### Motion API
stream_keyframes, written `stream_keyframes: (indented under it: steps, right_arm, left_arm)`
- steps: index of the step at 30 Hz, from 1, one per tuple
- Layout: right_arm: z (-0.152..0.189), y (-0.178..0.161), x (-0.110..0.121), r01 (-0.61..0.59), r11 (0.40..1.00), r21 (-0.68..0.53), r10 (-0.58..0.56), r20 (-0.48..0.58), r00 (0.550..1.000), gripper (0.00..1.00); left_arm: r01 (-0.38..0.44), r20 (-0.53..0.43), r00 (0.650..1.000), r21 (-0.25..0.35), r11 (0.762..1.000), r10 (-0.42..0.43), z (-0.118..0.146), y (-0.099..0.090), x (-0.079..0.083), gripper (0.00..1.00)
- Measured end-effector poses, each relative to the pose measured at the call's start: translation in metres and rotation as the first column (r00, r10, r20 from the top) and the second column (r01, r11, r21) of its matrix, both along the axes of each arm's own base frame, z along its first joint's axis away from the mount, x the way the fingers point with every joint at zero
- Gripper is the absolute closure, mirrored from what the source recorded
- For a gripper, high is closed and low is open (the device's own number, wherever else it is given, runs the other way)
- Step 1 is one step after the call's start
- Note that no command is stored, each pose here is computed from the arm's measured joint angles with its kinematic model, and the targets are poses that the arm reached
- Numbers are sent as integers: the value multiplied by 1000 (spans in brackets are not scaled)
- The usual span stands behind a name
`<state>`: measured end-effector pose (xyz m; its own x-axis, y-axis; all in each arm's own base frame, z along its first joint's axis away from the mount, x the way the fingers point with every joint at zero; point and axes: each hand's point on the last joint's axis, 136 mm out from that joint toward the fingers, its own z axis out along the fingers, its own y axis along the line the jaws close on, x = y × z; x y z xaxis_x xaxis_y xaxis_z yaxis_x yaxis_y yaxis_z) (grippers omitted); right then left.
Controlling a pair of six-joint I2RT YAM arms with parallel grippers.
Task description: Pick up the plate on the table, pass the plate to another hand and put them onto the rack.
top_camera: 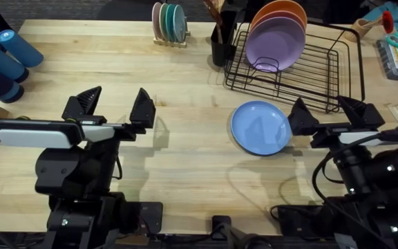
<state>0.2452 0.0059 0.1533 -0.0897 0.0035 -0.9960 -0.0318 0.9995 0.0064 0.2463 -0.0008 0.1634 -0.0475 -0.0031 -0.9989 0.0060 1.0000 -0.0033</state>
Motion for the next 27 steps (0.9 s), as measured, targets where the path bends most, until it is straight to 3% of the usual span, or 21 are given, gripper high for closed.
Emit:
stream_keyframes:
  steps: [19, 24, 27]
  right_arm:
    - [1, 0, 0, 0, 1000, -9, 0, 5, 1000, 5]
    - [-1, 0, -5, 0, 1000, -13, -1, -55, 998, 4]
    - [4, -2, -12, 6, 1000, -15, -8, -111, 994, 5]
  left_arm:
    - [0, -30, 1000, 3, 1000, 0, -7, 0, 0, 8]
    - [0, -115, 993, 3, 1000, 0, -8, 0, -7, 9]
    - [0, -157, 988, 3, 1000, 0, 4, 0, -11, 8]
